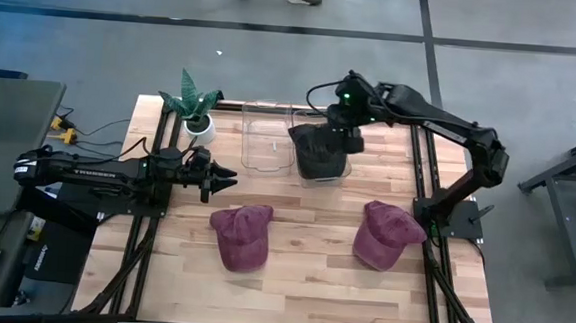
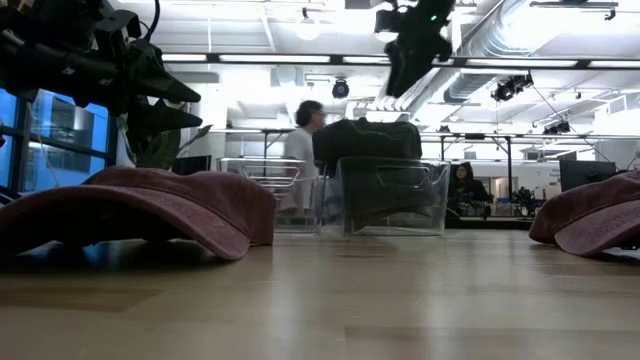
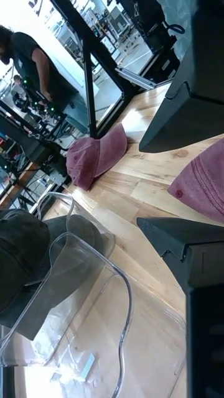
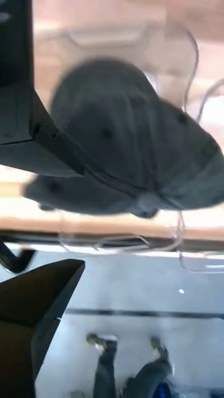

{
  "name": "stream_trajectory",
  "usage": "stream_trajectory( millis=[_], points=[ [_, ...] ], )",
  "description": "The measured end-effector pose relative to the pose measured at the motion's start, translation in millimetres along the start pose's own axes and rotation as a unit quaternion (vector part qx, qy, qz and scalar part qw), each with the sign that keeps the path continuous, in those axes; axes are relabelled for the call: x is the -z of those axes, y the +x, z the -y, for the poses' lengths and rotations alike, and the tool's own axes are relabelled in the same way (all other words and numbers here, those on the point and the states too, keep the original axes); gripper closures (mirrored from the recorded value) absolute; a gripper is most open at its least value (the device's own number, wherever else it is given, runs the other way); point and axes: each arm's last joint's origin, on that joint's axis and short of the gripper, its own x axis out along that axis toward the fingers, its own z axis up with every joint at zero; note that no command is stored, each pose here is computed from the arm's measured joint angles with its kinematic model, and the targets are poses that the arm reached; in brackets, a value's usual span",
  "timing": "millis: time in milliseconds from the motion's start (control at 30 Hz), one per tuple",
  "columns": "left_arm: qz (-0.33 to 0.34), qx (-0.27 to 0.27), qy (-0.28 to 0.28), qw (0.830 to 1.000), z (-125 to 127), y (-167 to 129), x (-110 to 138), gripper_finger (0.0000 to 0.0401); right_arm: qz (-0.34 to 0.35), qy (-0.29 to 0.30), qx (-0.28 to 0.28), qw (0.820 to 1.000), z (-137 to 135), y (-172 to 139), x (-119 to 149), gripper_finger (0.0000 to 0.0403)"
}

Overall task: Pick & Place hat
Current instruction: Put the right dark red cap into the left transparent bin

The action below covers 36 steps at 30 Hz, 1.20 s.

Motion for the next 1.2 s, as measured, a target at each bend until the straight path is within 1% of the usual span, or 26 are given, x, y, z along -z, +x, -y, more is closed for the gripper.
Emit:
stream_trajectory(
  millis=[133, 333, 433, 633, 800, 933, 1067, 1200],
  points=[
    [0.0, 0.0, 0.0, 1.0, 0.0, 0.0, 0.0, 0.0229, -0.014, 0.015, -0.031, 0.999, -10.7, -16.7, 7.5, 0.0178],
    [0.0, 0.0, 0.0, 1.0, 0.0, 0.0, 0.0, 0.0229, -0.026, 0.028, -0.05, 0.998, -24.3, -36.3, 13.4, 0.0178],
    [0.0, 0.0, 0.0, 1.0, 0.0, 0.0, 0.0, 0.0229, -0.033, 0.028, -0.069, 0.997, -34.5, -48.4, 17.2, 0.0178],
    [0.0, 0.0, 0.0, 1.0, 0.0, 0.0, 0.0, 0.0229, -0.033, 0.037, -0.144, 0.988, -60.3, -66.2, 18.4, 0.0178],
    [0.0, 0.0, 0.0, 1.0, 0.0, 0.0, 0.0, 0.0229, -0.033, 0.045, -0.188, 0.981, -79.3, -72.4, 13.3, 0.0178],
    [0.0, 0.0, 0.0, 1.0, 0.0, 0.0, 0.0, 0.0229, -0.046, 0.064, -0.203, 0.976, -90.7, -76.1, 11.2, 0.0178],
    [0.0, 0.0, 0.0, 1.0, 0.0, 0.0, 0.0, 0.0229, -0.078, 0.102, -0.212, 0.969, -102.4, -78.3, 12.3, 0.0179],
    [0.0, 0.0, 0.0, 1.0, 0.0, 0.0, 0.0, 0.0229, -0.102, 0.149, -0.221, 0.958, -120.4, -68.8, 22.0, 0.0179]
  ],
)
